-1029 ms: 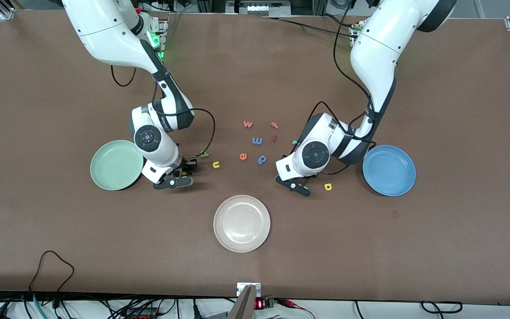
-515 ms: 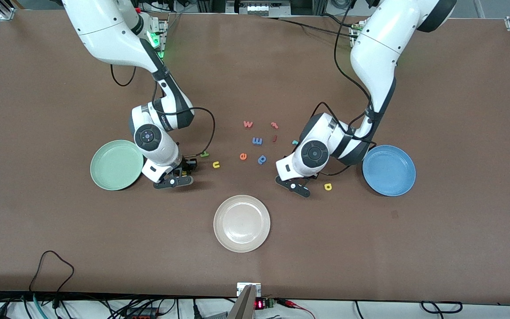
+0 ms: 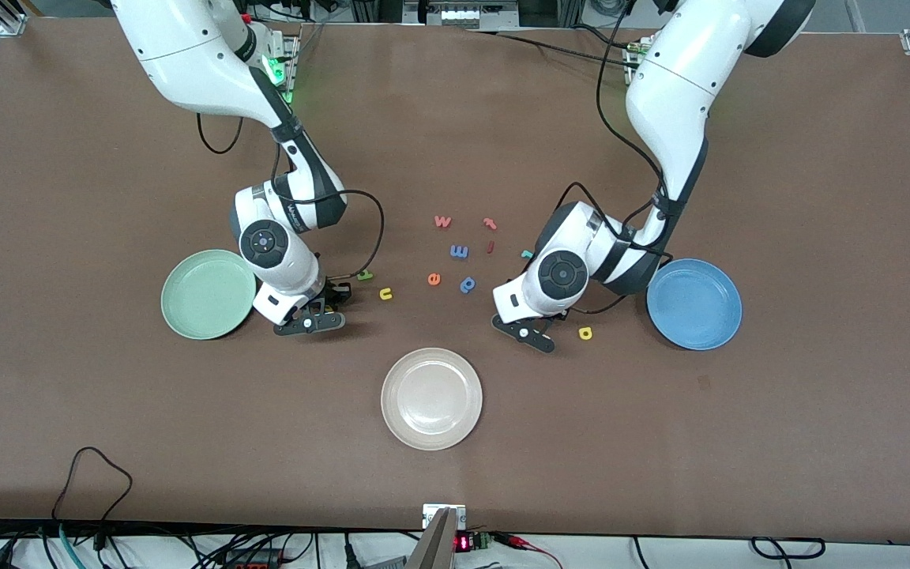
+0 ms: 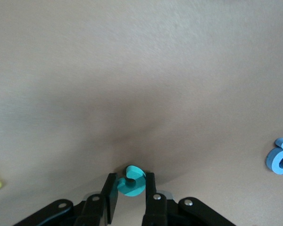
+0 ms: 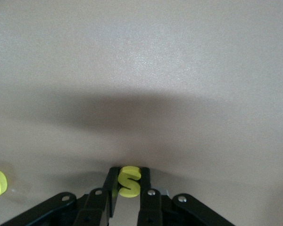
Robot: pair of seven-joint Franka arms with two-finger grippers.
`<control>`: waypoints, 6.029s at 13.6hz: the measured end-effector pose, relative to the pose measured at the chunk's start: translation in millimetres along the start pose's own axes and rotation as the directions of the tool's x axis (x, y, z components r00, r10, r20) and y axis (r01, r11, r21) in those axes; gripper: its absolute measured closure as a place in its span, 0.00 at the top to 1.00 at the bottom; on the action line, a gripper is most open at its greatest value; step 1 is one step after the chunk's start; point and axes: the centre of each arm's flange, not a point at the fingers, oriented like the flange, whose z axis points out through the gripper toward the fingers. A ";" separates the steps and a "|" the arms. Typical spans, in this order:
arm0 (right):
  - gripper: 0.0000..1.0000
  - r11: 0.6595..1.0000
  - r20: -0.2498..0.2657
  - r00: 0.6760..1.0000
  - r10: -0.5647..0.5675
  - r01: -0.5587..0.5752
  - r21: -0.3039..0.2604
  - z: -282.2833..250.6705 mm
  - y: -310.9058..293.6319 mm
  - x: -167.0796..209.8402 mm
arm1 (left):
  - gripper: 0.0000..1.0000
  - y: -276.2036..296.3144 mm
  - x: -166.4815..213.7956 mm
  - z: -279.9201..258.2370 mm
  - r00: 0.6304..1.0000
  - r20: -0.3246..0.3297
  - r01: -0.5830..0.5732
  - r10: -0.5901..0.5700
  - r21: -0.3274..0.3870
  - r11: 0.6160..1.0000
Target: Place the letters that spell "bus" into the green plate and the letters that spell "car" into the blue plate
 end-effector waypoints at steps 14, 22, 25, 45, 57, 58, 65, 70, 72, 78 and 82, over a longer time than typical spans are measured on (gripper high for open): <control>0.22 1.000 0.140 0.990 -0.005 0.003 0.019 -52.0 224.7 -15.1 | 0.28 -283.1 -102.7 -11.2 0.933 0.157 0.332 -0.323 -0.035 0.943; 0.89 0.998 0.149 0.987 -0.052 0.047 0.035 -47.2 216.8 -17.1 | 0.74 -237.1 -67.1 -75.6 0.967 0.015 0.253 -0.253 -0.051 0.966; 0.96 0.999 0.151 0.988 -0.041 0.038 0.020 -47.9 144.1 -12.7 | 0.71 -169.2 -34.7 -82.0 0.978 -0.071 0.190 -0.194 -0.055 0.980; 0.54 0.999 0.112 0.992 0.049 -0.046 -0.028 -28.4 -78.2 -49.6 | 0.52 -126.4 -14.7 8.2 0.969 -0.067 0.234 -0.239 -0.068 0.970; 0.54 0.997 0.079 0.994 0.081 -0.080 -0.017 -0.4 -96.8 -41.4 | 0.28 -159.7 -17.2 -7.0 0.957 -0.056 0.281 -0.284 -0.056 0.958; 0.54 0.997 0.076 0.994 0.083 -0.082 -0.016 -1.5 -96.0 -39.9 | 0.28 -181.7 -23.0 -19.2 0.950 -0.032 0.309 -0.311 -0.053 0.949; 0.53 0.996 0.059 0.994 0.091 -0.090 -0.011 -8.2 -92.3 -31.8 | 0.28 -307.7 -93.9 -54.6 0.884 0.129 0.454 -0.449 -0.009 0.891; 0.53 0.996 0.068 0.993 0.092 -0.091 -0.017 -2.3 -91.1 -33.4 | 0.28 -314.8 -120.7 -9.7 0.876 0.179 0.451 -0.448 0.023 0.892; 0.53 0.996 0.071 0.993 0.092 -0.091 -0.018 -0.9 -90.8 -34.0 | 0.35 -315.0 -125.5 0.0 0.875 0.180 0.454 -0.450 0.021 0.891; 0.51 0.996 0.081 0.992 0.092 -0.091 -0.024 3.5 -89.3 -37.8 | 0.85 -278.7 -110.9 -53.9 0.910 0.142 0.392 -0.389 0.001 0.920; 0.51 0.996 0.089 0.992 0.091 -0.089 -0.027 3.7 -89.6 -38.9 | 0.79 -157.3 -87.1 -77.2 0.941 0.147 0.313 -0.306 -0.028 0.949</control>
